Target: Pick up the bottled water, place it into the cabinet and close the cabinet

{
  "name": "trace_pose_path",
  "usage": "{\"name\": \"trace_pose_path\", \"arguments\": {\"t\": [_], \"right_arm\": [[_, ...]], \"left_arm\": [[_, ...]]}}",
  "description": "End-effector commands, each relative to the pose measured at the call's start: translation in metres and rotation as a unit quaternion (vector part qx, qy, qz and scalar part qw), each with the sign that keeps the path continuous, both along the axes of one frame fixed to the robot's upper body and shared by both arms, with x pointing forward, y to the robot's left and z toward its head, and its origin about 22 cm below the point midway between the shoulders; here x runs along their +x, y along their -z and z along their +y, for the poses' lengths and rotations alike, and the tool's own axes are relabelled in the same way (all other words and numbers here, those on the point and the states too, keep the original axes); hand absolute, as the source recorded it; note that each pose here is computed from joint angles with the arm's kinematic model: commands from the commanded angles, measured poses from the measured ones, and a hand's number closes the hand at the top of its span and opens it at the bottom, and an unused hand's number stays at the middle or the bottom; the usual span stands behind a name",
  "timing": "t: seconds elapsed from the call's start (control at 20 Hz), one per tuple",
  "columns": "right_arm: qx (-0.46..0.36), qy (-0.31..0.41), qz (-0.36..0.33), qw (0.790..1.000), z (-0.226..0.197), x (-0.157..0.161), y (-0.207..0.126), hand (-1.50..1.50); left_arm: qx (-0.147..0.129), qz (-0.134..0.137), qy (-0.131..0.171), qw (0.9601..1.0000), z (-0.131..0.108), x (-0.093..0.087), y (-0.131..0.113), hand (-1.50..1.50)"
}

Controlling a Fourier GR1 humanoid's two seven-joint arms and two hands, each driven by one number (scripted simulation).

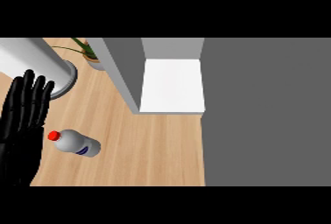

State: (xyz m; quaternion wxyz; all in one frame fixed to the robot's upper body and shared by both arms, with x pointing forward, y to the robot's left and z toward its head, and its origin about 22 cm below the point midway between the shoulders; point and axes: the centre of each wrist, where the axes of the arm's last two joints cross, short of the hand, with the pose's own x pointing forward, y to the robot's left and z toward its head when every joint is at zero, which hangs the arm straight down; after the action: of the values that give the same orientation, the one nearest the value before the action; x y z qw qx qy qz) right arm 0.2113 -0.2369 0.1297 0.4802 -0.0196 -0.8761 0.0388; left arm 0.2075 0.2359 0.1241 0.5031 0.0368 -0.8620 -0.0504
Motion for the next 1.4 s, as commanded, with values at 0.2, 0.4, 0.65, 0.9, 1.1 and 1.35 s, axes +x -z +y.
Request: {"name": "trace_pose_path", "arguments": {"t": [0.2, 0.4, 0.65, 0.9, 1.1, 1.35], "right_arm": [[-0.03, -0.021, -0.003, 0.999, -0.014, -0.022, -0.009, -1.5], [0.114, -0.093, 0.14, 0.979, 0.01, -0.029, 0.028, -1.5], [0.137, -0.106, 0.161, 0.972, -0.006, -0.053, 0.029, -1.5], [0.136, -0.11, 0.169, 0.97, -0.01, -0.069, 0.039, -1.5], [0.136, -0.109, 0.166, 0.971, 0.002, -0.089, 0.016, -1.5], [0.138, -0.113, 0.175, 0.968, -0.014, -0.081, 0.051, -1.5]], "left_arm": [[-0.037, -0.04, 0.242, 0.9687, 0.012, -0.018, -0.019, -1.5], [-0.148, 0.195, 0.259, 0.9342, 0.007, -0.027, 0.048, -1.5], [-0.166, 0.227, 0.274, 0.9197, 0.068, -0.052, 0.033, -1.5], [-0.163, 0.226, 0.276, 0.9198, 0.129, -0.061, 0.02, -1.5], [-0.171, 0.234, 0.266, 0.9193, 0.152, -0.072, 0.042, -1.5], [-0.169, 0.241, 0.266, 0.9179, 0.155, -0.065, 0.041, -1.5]]}}
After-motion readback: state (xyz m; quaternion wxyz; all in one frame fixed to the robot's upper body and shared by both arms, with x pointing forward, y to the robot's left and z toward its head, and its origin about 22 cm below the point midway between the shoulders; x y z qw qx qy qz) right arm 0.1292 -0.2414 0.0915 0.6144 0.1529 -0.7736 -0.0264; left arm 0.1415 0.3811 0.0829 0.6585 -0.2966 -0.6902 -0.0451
